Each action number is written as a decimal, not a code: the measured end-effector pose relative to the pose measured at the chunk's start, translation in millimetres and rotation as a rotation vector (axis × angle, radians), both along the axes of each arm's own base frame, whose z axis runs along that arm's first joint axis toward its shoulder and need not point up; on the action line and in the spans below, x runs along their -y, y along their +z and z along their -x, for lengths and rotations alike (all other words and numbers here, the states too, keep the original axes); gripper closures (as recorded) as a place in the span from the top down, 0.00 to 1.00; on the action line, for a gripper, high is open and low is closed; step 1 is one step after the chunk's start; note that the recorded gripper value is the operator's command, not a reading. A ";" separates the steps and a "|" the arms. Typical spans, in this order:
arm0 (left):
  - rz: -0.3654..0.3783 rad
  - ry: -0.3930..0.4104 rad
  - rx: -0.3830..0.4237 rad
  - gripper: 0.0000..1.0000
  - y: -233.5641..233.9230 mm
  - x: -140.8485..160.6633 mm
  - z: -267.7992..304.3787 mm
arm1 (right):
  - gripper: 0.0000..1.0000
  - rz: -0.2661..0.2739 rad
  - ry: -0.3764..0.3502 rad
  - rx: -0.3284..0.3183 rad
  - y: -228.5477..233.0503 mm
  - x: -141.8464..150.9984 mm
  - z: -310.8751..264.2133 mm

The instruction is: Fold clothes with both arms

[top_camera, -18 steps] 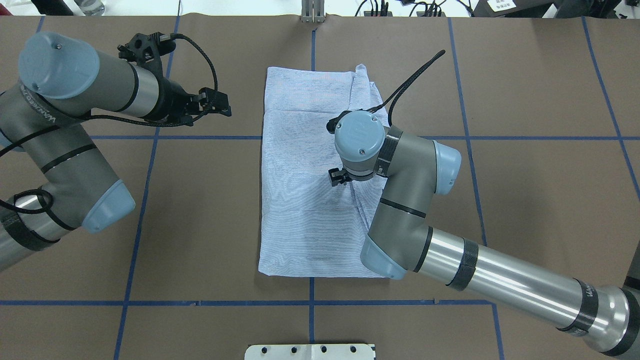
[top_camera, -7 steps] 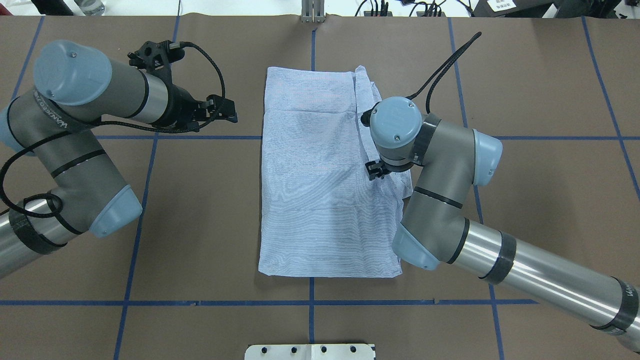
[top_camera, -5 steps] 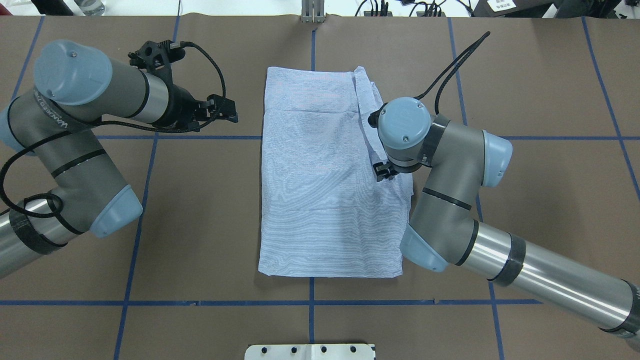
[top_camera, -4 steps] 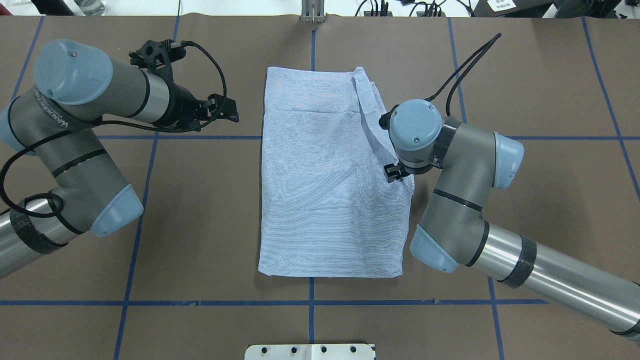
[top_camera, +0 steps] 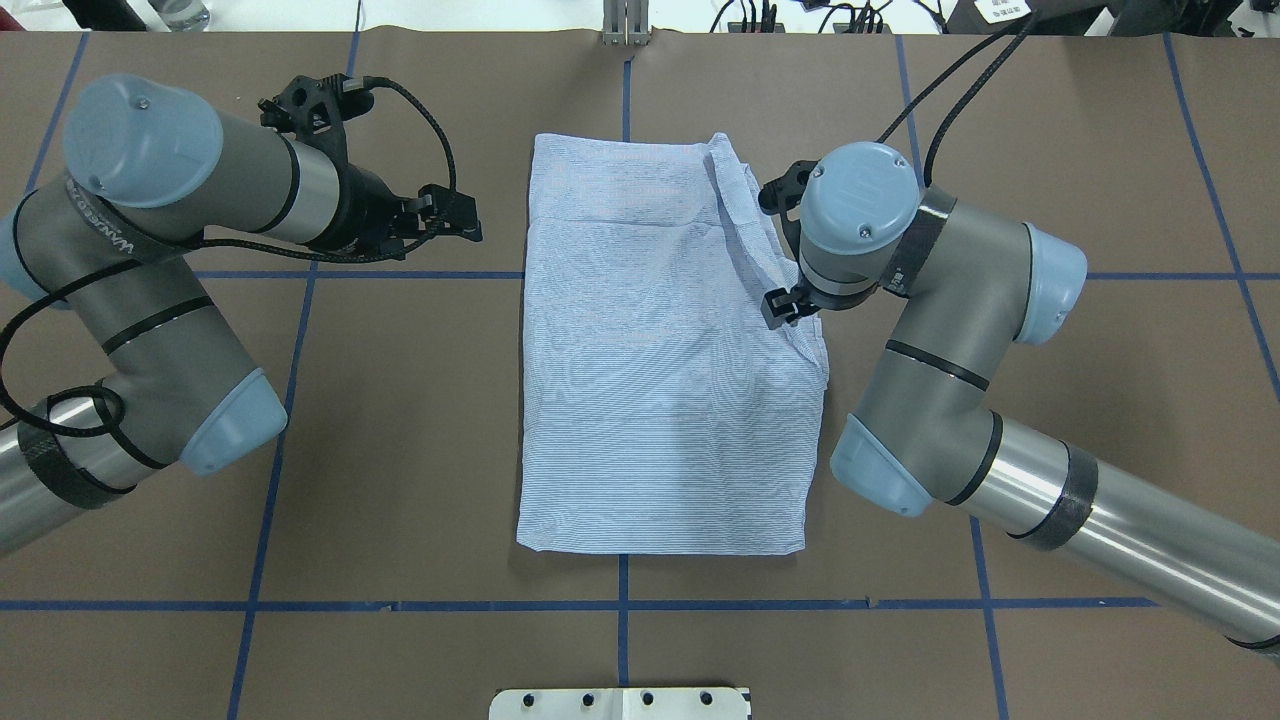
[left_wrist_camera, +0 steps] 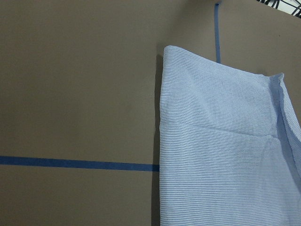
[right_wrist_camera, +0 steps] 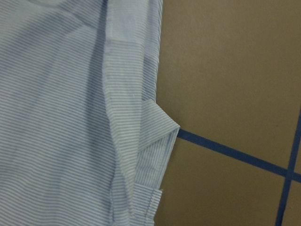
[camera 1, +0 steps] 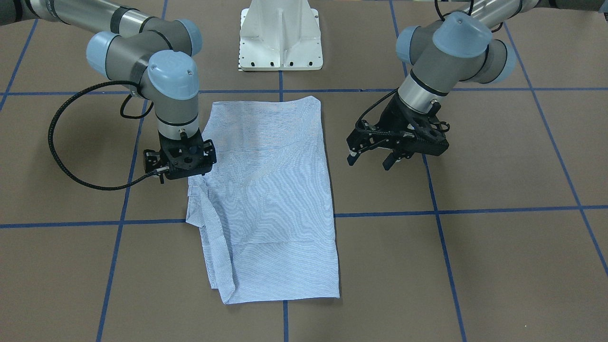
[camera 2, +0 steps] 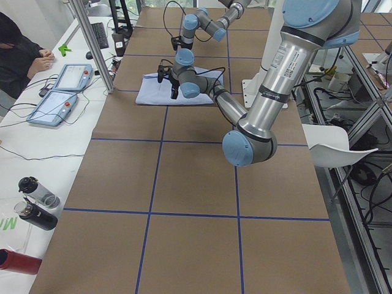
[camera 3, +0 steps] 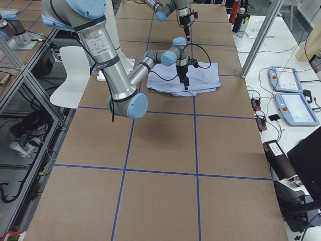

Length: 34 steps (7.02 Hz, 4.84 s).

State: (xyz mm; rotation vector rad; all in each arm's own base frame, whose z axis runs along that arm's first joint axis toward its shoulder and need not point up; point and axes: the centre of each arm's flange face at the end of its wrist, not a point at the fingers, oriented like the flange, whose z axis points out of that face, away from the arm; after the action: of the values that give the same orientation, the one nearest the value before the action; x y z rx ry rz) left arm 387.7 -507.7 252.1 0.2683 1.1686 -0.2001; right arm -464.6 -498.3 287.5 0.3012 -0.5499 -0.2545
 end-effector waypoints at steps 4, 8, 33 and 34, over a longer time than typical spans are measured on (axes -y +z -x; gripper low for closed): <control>-0.007 0.000 -0.004 1.00 -4.5 -0.2 0.4 | 1.00 -0.058 -0.002 0.066 12.0 38.3 48.0; -0.017 -0.001 -0.014 1.00 -14.0 1.0 -0.8 | 1.00 -0.058 -0.022 0.009 40.2 59.6 45.2; 0.388 0.165 -0.024 0.81 22.0 -243.4 -163.2 | 1.00 0.384 0.093 0.470 20.6 -118.2 -73.4; 0.389 0.158 -0.017 0.71 24.4 -241.9 -167.5 | 1.00 0.384 0.092 0.472 19.3 -118.6 -73.6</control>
State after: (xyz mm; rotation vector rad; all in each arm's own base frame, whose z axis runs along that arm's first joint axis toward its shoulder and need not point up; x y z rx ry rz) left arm 555.2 -265.8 276.6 -0.1672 1.1360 -0.2856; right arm -391.0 -379.7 306.8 0.0083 -1.0315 0.0192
